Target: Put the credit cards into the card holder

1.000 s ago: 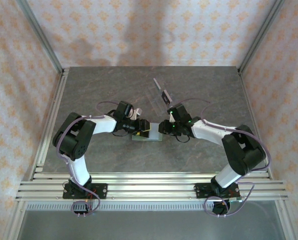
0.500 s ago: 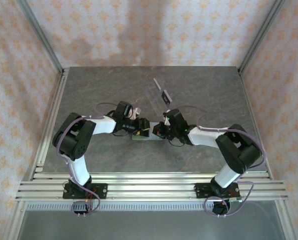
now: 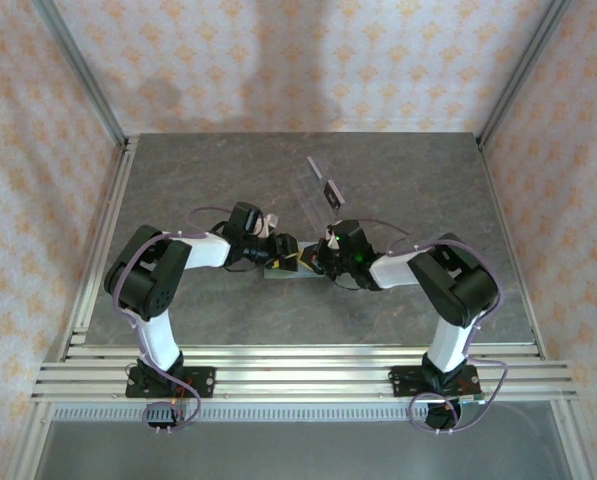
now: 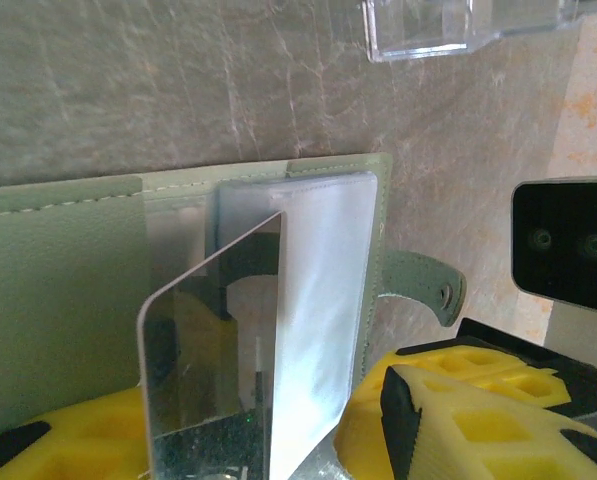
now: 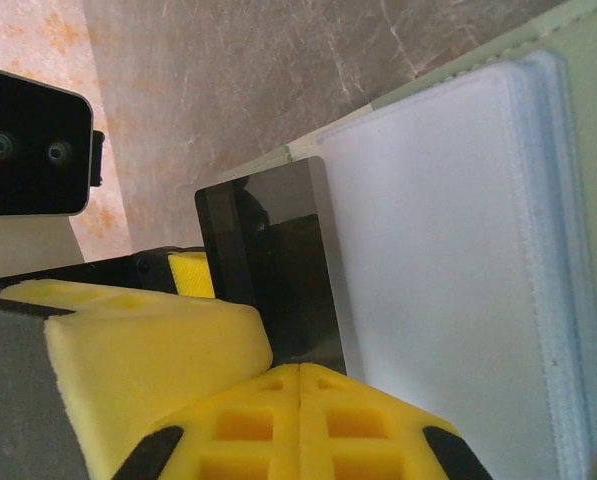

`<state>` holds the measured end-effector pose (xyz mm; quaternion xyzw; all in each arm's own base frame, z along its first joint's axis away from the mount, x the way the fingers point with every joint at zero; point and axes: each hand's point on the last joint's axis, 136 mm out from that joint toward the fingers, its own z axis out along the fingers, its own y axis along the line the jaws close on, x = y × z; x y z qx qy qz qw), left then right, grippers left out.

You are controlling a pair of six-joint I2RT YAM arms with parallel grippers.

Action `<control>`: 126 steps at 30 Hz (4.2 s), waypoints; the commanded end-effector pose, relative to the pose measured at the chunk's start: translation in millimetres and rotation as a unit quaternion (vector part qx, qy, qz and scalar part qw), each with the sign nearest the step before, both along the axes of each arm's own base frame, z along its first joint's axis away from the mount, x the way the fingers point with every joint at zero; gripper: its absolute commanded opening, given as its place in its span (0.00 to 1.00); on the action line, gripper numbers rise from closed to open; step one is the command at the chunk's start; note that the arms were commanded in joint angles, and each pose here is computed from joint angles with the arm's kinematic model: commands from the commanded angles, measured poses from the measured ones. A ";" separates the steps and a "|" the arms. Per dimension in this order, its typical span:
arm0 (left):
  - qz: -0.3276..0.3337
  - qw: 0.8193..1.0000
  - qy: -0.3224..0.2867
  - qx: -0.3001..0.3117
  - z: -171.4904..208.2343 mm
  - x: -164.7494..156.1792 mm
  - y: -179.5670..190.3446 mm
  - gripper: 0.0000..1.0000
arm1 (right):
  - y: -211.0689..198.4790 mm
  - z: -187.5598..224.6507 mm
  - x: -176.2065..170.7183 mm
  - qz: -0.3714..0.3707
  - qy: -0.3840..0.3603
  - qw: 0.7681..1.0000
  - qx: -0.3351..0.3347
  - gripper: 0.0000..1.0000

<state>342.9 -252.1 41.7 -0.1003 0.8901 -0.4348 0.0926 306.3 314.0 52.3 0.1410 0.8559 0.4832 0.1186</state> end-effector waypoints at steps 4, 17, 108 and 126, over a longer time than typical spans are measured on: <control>0.005 1.000 -0.004 0.006 -1.1 0.2 0.8 0.51 | 5.3 -20.6 -2.1 0.005 0.004 1.000 -0.020 0.00; 0.033 0.998 -0.006 0.044 2.0 5.5 25.9 0.52 | -21.3 -76.1 -16.8 -0.008 0.042 0.995 -0.086 0.00; 0.009 0.996 -0.082 -0.035 -13.5 2.2 17.4 0.01 | -64.8 -24.8 6.3 0.048 0.015 0.991 -0.120 0.23; 0.030 0.992 -0.076 -0.094 -23.7 6.3 10.1 0.00 | -60.9 -28.7 1.8 0.063 0.019 0.992 -0.109 0.24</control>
